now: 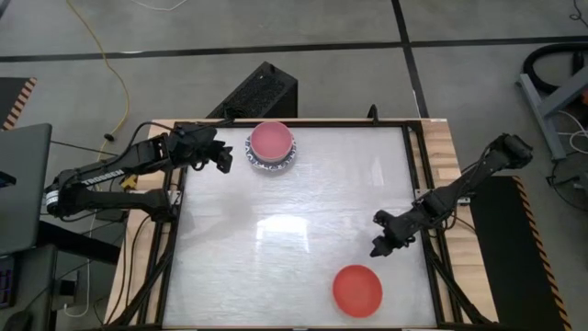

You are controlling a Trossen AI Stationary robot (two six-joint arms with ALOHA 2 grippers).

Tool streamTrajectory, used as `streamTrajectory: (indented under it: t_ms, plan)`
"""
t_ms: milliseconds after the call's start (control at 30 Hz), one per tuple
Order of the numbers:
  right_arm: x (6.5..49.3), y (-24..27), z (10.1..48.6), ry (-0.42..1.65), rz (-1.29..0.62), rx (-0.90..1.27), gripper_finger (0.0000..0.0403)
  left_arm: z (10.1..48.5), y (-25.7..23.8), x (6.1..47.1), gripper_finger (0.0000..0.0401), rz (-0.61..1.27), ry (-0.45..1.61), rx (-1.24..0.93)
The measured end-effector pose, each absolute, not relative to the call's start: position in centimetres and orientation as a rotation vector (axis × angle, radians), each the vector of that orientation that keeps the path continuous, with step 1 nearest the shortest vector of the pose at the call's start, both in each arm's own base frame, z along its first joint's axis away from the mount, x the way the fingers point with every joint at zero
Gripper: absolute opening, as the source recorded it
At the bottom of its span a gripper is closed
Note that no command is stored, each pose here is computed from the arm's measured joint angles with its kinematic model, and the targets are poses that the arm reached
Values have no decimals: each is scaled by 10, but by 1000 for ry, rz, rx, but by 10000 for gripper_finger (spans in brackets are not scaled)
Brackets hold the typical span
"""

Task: Nest bowls inside each other
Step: Stack the orange bowl on top of the pink bowl

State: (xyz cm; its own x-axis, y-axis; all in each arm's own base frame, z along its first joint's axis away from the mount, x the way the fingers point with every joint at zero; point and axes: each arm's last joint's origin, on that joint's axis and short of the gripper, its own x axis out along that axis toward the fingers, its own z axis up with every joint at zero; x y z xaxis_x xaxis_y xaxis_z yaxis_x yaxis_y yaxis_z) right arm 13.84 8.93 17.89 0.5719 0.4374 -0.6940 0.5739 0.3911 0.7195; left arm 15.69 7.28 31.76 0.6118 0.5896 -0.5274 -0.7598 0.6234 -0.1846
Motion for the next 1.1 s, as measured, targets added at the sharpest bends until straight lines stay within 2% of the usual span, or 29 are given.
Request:
streamTrajectory:
  t_ms: [100, 200, 533, 867, 1100]
  plan:
    - [141, 91, 182, 991, -75, 1252, 223, 318, 73, 157, 142, 805, 446, -416]
    - [145, 92, 188, 943, -36, 1312, 231, 317, 73, 157, 142, 805, 449, -416]
    - [155, 98, 208, 822, 90, 1444, 202, 317, 73, 157, 142, 802, 450, -417]
    - [163, 103, 243, 1048, -110, 1160, 174, 317, 73, 157, 142, 802, 450, -417]
    - [188, 120, 248, 1169, -143, 964, 174, 317, 73, 157, 142, 801, 450, -417]
